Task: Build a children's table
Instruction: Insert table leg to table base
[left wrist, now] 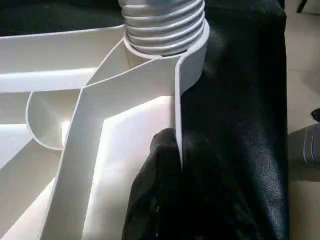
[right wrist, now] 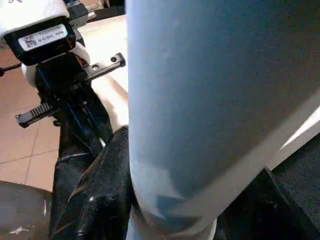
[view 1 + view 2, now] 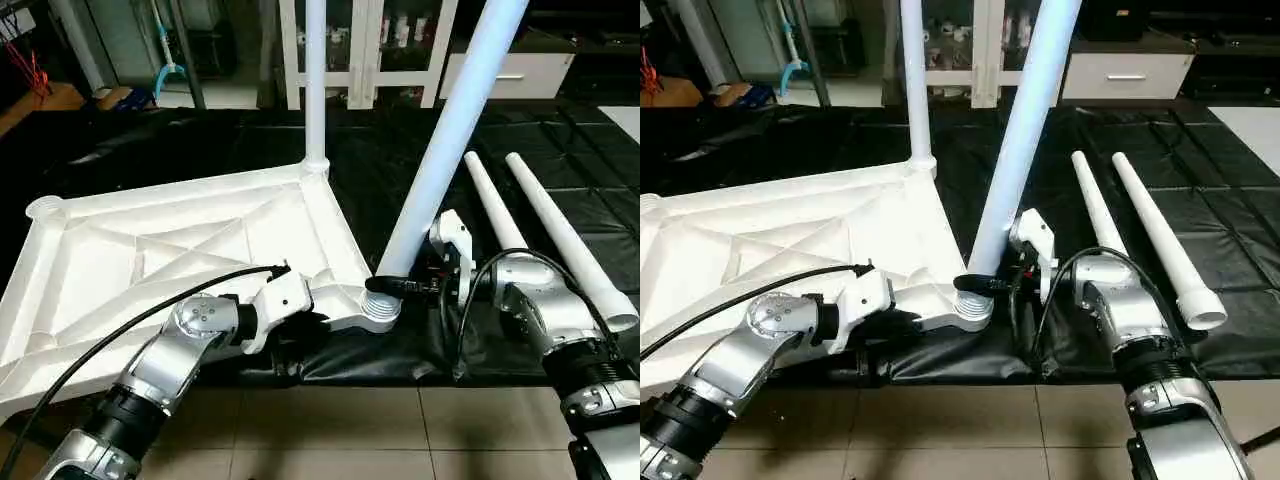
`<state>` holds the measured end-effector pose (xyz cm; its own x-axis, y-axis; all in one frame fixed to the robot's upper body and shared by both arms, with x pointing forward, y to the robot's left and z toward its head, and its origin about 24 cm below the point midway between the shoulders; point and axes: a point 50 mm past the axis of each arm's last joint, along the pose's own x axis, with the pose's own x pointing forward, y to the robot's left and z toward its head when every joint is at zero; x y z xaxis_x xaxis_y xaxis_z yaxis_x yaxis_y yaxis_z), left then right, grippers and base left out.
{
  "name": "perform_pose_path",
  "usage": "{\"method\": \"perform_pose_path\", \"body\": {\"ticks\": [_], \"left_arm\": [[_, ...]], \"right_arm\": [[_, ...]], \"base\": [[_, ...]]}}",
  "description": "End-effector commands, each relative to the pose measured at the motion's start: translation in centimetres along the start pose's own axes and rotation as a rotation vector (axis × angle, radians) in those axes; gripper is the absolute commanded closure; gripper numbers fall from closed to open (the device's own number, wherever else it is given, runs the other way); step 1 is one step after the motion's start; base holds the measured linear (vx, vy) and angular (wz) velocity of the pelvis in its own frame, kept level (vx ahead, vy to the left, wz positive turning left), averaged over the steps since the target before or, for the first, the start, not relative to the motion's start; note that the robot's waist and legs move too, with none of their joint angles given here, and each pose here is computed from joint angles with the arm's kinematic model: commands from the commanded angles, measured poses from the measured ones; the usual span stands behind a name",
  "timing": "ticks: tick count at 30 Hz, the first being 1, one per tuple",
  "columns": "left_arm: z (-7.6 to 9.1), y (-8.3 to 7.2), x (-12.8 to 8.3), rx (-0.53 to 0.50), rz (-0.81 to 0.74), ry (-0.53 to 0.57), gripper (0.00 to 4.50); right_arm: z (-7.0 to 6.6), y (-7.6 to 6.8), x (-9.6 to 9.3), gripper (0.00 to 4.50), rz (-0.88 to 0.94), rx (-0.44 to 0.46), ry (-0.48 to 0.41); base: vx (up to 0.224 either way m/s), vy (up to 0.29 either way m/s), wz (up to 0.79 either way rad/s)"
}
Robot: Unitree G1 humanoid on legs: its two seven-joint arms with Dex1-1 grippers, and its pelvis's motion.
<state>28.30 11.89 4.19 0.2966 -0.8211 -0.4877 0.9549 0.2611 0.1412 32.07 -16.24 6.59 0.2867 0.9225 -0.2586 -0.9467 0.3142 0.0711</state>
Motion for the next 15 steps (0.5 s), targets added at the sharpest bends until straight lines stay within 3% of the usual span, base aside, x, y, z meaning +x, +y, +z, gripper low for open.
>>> {"method": "perform_pose_path", "body": {"ticks": [1,2,7,15], "left_arm": [[0.6,0.3,-0.6,0.067,-0.030,-0.003,4.50],[0.6,0.3,-0.5,0.068,-0.030,0.000,4.50],[0.5,0.3,-0.5,0.066,-0.034,0.004,4.50],[0.5,0.5,-0.5,0.074,-0.007,0.014,4.50]], "right_arm": [[-5.8,0.6,-1.9,2.63,-0.090,0.036,0.348],[-6.4,1.1,-1.9,2.63,-0.069,0.029,0.383],[-7.1,1.6,-1.3,2.63,-0.044,0.019,0.407],[-7.1,2.2,-0.3,2.63,-0.035,-0.019,0.399]], "base": [[0.000,0.000,0.00],[0.000,0.000,0.00],[0.000,0.000,0.00],[0.000,0.000,0.00]]}}
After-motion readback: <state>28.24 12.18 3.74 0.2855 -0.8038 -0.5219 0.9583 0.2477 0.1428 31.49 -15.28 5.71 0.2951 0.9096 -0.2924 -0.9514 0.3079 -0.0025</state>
